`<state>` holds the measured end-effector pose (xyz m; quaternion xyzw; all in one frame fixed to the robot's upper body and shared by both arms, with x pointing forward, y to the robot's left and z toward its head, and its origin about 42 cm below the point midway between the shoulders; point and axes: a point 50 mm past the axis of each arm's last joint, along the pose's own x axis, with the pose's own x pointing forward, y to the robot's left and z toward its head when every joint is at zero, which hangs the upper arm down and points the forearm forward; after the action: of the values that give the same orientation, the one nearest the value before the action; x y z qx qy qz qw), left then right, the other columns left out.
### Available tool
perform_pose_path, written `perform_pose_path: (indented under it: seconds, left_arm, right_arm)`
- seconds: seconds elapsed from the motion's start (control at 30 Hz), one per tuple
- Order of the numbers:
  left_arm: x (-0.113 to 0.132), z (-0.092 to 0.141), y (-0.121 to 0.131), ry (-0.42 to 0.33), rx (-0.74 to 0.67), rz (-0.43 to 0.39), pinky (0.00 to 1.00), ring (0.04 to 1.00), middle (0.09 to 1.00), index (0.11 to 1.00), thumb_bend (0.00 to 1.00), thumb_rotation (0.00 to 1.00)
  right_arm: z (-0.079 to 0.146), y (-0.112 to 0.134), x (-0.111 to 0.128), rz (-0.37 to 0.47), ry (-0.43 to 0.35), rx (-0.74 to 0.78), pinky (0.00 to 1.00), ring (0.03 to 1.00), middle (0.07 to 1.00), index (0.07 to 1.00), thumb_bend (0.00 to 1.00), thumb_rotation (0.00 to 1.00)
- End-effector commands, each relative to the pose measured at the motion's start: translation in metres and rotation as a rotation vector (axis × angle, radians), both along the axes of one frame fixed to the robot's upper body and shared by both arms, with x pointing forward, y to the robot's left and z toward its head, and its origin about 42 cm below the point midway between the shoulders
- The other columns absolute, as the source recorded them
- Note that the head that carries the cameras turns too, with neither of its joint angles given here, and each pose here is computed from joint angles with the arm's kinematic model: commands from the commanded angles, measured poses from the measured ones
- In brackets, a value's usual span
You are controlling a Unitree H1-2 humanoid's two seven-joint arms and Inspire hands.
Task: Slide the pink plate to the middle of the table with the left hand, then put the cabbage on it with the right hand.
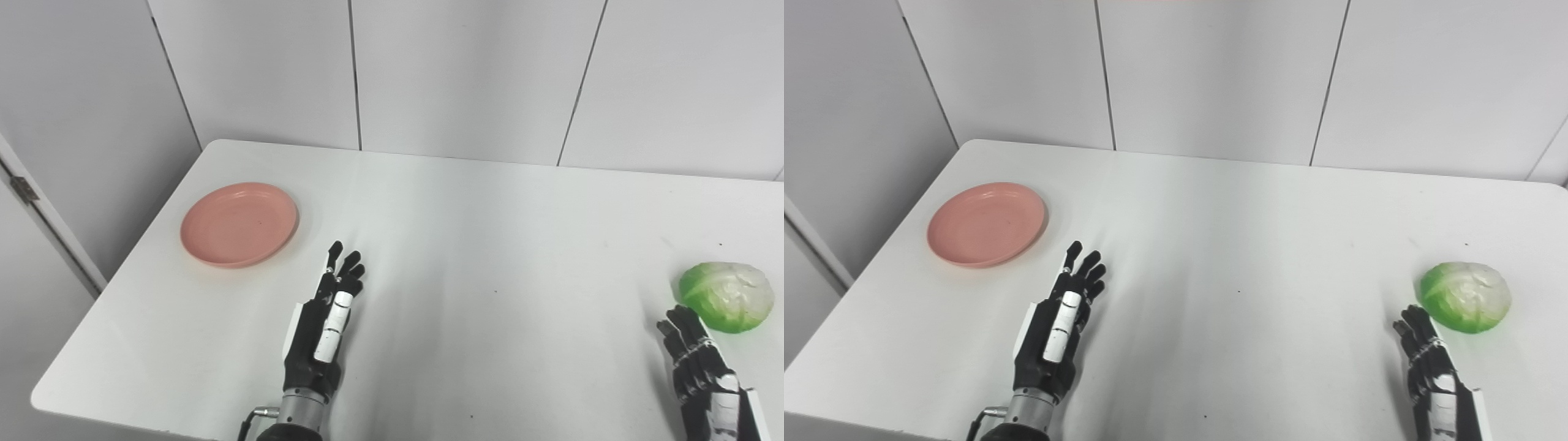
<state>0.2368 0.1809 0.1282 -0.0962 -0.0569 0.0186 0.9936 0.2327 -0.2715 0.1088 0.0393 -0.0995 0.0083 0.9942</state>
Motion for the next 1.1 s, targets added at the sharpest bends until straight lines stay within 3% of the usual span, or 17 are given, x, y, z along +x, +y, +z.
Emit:
perform_pose_path:
  seconds: [0.0,0.37,0.47,0.6,0.7,0.8,0.93,1.07]
  left_arm:
    - [-0.024,-0.01,-0.003,0.017,-0.031,0.046,0.95,0.946,0.953,0.996,0.72,0.79]
    - [-0.027,-0.021,0.001,-0.026,-0.045,0.04,0.94,0.947,0.958,0.999,0.71,0.77]
    - [-0.023,-0.014,0.006,-0.099,-0.015,0.058,0.91,0.926,0.943,0.985,0.74,0.77]
    - [-0.004,0.01,0.018,-0.227,0.023,0.079,0.89,0.906,0.917,0.961,0.77,0.78]
    - [0.027,0.044,0.038,-0.368,0.066,0.079,0.86,0.885,0.884,0.926,0.79,0.75]
    - [0.055,0.078,0.061,-0.475,0.136,0.113,0.78,0.839,0.848,0.866,0.78,0.77]
    - [0.084,0.116,0.087,-0.543,0.156,0.151,0.77,0.832,0.836,0.814,0.77,0.77]
    - [0.116,0.143,0.126,-0.56,0.228,0.229,0.72,0.815,0.821,0.777,0.81,0.75]
  right_arm:
    - [-0.01,-0.014,-0.013,-0.01,0.03,-0.036,1.0,0.947,0.944,0.906,0.94,1.0]
    - [-0.022,-0.011,-0.014,-0.004,0.037,-0.033,1.0,0.957,0.936,0.897,0.94,1.0]
    - [-0.025,-0.009,-0.013,-0.003,0.039,-0.031,1.0,0.954,0.932,0.895,0.95,1.0]
    - [-0.029,-0.007,-0.01,0.0,0.038,-0.039,1.0,0.942,0.927,0.891,0.96,1.0]
    - [-0.032,-0.006,-0.007,0.004,0.039,-0.032,1.0,0.947,0.937,0.89,0.96,1.0]
    - [-0.033,-0.004,-0.006,0.002,0.035,-0.033,1.0,0.947,0.932,0.89,0.96,1.0]
    - [-0.033,-0.002,-0.006,0.001,0.031,-0.033,1.0,0.94,0.924,0.885,0.97,1.0]
    - [-0.032,-0.001,-0.006,0.003,0.022,-0.036,1.0,0.947,0.929,0.882,0.94,1.0]
